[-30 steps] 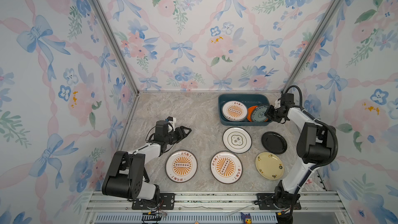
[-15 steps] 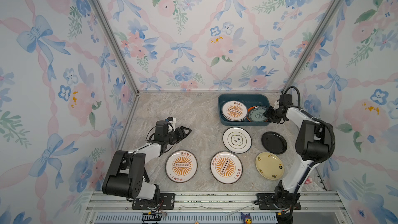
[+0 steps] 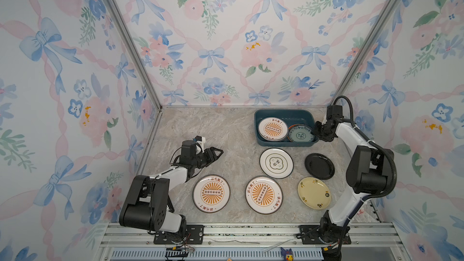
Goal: Place the plates into the plastic bin on the countertop
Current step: Place the plate in the plastic bin.
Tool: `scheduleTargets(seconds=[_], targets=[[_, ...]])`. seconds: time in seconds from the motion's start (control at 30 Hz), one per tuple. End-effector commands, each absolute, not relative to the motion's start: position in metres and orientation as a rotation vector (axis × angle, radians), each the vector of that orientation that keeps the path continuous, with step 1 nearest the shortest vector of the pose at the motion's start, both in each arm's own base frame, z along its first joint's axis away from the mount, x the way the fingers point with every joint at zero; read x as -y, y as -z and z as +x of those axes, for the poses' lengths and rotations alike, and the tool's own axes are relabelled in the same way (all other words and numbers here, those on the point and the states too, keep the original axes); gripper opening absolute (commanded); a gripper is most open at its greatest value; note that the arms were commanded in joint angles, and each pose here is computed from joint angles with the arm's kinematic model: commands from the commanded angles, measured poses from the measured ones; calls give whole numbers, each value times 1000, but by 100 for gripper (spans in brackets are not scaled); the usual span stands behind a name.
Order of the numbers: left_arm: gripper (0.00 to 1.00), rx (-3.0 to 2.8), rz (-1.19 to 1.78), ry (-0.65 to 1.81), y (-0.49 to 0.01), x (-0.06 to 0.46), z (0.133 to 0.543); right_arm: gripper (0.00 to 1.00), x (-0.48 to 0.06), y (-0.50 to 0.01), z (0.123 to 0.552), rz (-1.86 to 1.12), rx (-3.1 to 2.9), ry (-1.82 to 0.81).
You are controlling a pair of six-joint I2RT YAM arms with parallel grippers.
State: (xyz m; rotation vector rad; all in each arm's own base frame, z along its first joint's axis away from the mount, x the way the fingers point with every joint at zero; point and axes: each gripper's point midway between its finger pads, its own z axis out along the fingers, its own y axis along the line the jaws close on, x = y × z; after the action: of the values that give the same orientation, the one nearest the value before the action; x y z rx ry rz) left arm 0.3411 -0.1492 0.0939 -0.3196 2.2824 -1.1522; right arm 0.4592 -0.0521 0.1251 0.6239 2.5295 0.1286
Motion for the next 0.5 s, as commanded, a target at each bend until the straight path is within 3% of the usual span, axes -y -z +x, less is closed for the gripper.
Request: scheduleTargets(seconds=[0.0,0.47], targets=[[65,-2271,-261,1163,-100,155,344,50,44,-163,457,539,-2496,-62],[65,-2266,-114,1190,-118,181,339,51,-65,-180,456,280,-2502,-335]])
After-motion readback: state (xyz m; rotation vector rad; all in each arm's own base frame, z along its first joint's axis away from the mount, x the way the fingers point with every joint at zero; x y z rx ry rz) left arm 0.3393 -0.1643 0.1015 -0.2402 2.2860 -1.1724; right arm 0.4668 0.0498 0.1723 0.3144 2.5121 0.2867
